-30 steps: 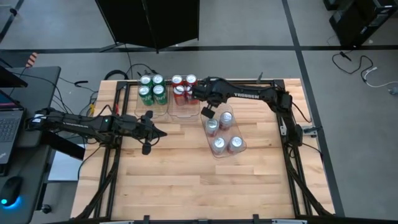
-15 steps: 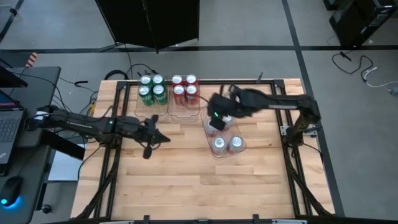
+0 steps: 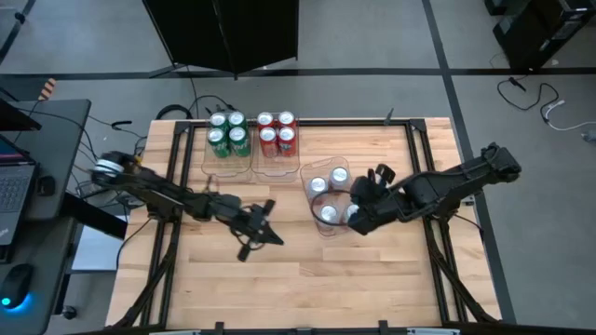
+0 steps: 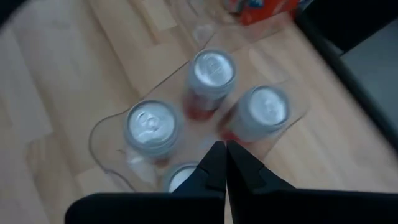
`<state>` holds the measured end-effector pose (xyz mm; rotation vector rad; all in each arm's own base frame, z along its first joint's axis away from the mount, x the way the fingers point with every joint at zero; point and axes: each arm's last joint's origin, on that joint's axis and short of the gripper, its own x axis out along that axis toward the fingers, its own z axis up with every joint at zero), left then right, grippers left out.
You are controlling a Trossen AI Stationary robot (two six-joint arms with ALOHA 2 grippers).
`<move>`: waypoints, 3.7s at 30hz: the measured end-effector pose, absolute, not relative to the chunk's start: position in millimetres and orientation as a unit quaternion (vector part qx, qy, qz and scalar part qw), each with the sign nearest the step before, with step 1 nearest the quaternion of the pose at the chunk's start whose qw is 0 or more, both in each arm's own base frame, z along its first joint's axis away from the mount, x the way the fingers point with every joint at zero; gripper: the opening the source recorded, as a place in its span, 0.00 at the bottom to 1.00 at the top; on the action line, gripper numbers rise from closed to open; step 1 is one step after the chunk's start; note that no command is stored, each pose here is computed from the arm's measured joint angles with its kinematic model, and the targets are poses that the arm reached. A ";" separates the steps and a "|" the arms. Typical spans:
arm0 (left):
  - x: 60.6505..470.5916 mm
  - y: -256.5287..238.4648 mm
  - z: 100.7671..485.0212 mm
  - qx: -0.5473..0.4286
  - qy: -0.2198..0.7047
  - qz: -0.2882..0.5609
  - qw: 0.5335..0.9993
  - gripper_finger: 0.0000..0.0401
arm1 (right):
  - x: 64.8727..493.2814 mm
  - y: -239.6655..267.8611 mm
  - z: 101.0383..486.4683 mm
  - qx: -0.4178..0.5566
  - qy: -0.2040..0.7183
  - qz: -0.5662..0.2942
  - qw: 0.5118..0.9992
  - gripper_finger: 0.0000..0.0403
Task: Sort soda cans
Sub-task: Move the bottom right transparent bin to the top right on the table
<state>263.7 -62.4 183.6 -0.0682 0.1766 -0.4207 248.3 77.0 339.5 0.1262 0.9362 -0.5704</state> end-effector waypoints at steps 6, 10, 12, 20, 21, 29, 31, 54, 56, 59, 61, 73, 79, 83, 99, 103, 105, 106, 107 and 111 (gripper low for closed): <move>315.7 -78.6 169.8 -0.024 0.107 -0.218 0.970 0.00 | 229.5 78.1 308.1 0.095 0.411 -0.261 0.868 0.00; 347.1 -88.6 165.5 -0.009 0.102 -0.197 0.975 0.00 | 225.1 75.9 299.4 0.102 0.401 -0.261 0.872 0.00; 360.0 -91.5 163.2 0.005 0.099 -0.169 0.981 0.00 | 223.7 75.2 298.4 0.099 0.398 -0.265 0.873 0.00; 396.0 -104.9 152.1 0.067 0.147 -0.074 0.984 0.00 | 222.0 75.2 300.8 0.089 0.393 -0.261 0.877 0.00; 399.1 -105.9 151.3 0.076 0.147 -0.049 0.985 0.00 | 222.0 75.2 300.9 0.089 0.392 -0.261 0.877 0.00; 399.6 -101.7 146.5 0.111 0.163 0.075 0.977 0.00 | 222.6 75.5 301.2 0.088 0.390 -0.259 0.879 0.00; 398.4 -98.2 144.3 0.118 0.171 0.103 0.973 0.00 | 222.6 75.5 301.2 0.088 0.390 -0.259 0.879 0.00; 434.6 -73.4 150.4 0.042 0.104 -0.114 0.987 0.00 | 214.4 67.9 297.9 0.065 0.407 -0.307 0.858 0.00; 446.5 -73.1 150.4 0.046 0.095 -0.110 0.988 0.00 | 213.0 65.4 297.0 0.066 0.410 -0.320 0.852 0.00; 460.2 -73.4 151.1 0.060 0.097 -0.084 0.990 0.00 | 211.9 63.8 297.0 0.066 0.406 -0.333 0.849 0.00; 463.2 -72.6 151.6 0.081 0.118 -0.059 0.988 0.00 | 211.8 63.6 297.1 0.067 0.402 -0.337 0.848 0.00; 407.5 -54.5 198.5 0.065 0.095 -0.003 0.993 0.00 | 198.8 84.5 274.8 0.162 0.454 -0.307 0.820 0.00; 349.3 -40.6 212.6 0.028 0.047 -0.011 0.998 0.00 | 195.1 85.6 230.6 0.190 0.490 -0.288 0.800 0.00; 315.6 -36.4 214.3 0.028 0.045 -0.011 0.999 0.00 | 197.4 70.3 213.7 0.198 0.486 -0.314 0.791 0.00; 262.6 -18.6 214.1 0.028 0.031 0.046 0.998 0.00 | 230.7 -7.8 197.2 0.170 0.391 -0.338 0.839 0.00; 262.6 -18.5 214.8 0.027 0.028 0.047 0.998 0.00 | 237.3 -23.0 201.4 0.167 0.369 -0.326 0.854 0.00; 262.7 -18.5 215.1 0.027 0.027 0.047 0.998 0.00 | 240.1 -28.0 203.9 0.166 0.356 -0.319 0.862 0.00; 262.7 -18.5 215.2 0.027 0.027 0.047 0.998 0.00 | 240.8 -29.9 204.7 0.164 0.352 -0.319 0.864 0.00; 262.7 -18.5 215.0 0.027 0.028 0.047 0.998 0.00 | 241.6 -31.7 205.5 0.162 0.348 -0.319 0.867 0.00; 262.6 -18.5 214.2 0.028 0.032 0.047 0.998 0.00 | 243.4 -37.7 207.1 0.160 0.337 -0.324 0.870 0.00</move>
